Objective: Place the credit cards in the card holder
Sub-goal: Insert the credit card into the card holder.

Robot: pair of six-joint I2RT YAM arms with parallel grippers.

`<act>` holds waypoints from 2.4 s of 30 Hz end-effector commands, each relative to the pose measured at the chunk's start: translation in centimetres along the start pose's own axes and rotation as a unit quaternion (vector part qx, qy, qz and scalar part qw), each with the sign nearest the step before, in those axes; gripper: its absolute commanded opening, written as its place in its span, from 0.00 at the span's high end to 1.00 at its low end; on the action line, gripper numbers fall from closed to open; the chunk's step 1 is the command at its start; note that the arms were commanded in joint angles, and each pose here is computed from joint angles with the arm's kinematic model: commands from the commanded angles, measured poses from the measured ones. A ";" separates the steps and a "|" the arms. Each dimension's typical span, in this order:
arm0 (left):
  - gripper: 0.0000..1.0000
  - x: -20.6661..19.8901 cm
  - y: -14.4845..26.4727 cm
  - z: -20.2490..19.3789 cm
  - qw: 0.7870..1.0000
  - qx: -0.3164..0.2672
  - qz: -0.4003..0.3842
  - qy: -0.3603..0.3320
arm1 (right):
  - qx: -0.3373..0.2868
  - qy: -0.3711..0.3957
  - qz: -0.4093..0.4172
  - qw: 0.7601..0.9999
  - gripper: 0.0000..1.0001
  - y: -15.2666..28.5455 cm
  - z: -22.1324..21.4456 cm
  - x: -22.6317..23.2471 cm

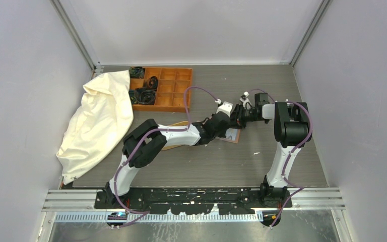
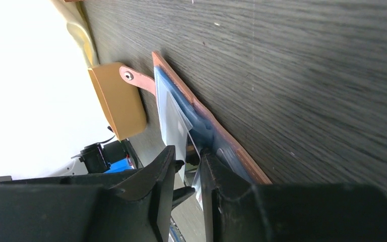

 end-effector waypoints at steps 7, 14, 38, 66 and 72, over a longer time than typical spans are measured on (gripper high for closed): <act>0.78 -1.4 3.8 2.5 0.987 -0.050 -0.148 -0.035 | -0.018 0.063 -0.007 0.998 0.65 1.2 1.6 2.0; 0.80 -2.1 5.1 3.0 0.971 -0.021 -0.238 -0.023 | -0.014 0.058 -0.012 0.998 0.65 1.1 1.5 1.7; 0.84 -0.5 -0.5 1.4 0.996 0.010 -0.092 -0.009 | -0.013 0.060 -0.013 0.998 0.65 1.1 1.6 1.8; 0.78 4.8 6.3 5.3 0.973 -0.064 -0.221 -0.007 | -0.012 0.103 -0.042 0.994 0.56 2.5 2.2 3.3; 0.80 7.3 5.9 5.5 0.978 -0.034 -0.203 0.004 | -0.009 0.148 -0.068 0.987 0.71 3.2 2.4 4.1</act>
Point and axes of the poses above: each gripper's point midway between its finger pads, its own y axis back along the fingers, its own x axis along the line the jaws close on, z = x × y, the point moved 9 cm from there along y, back along the fingers, and after that the axes turned 12 degrees about y, right-handed, at the moved point
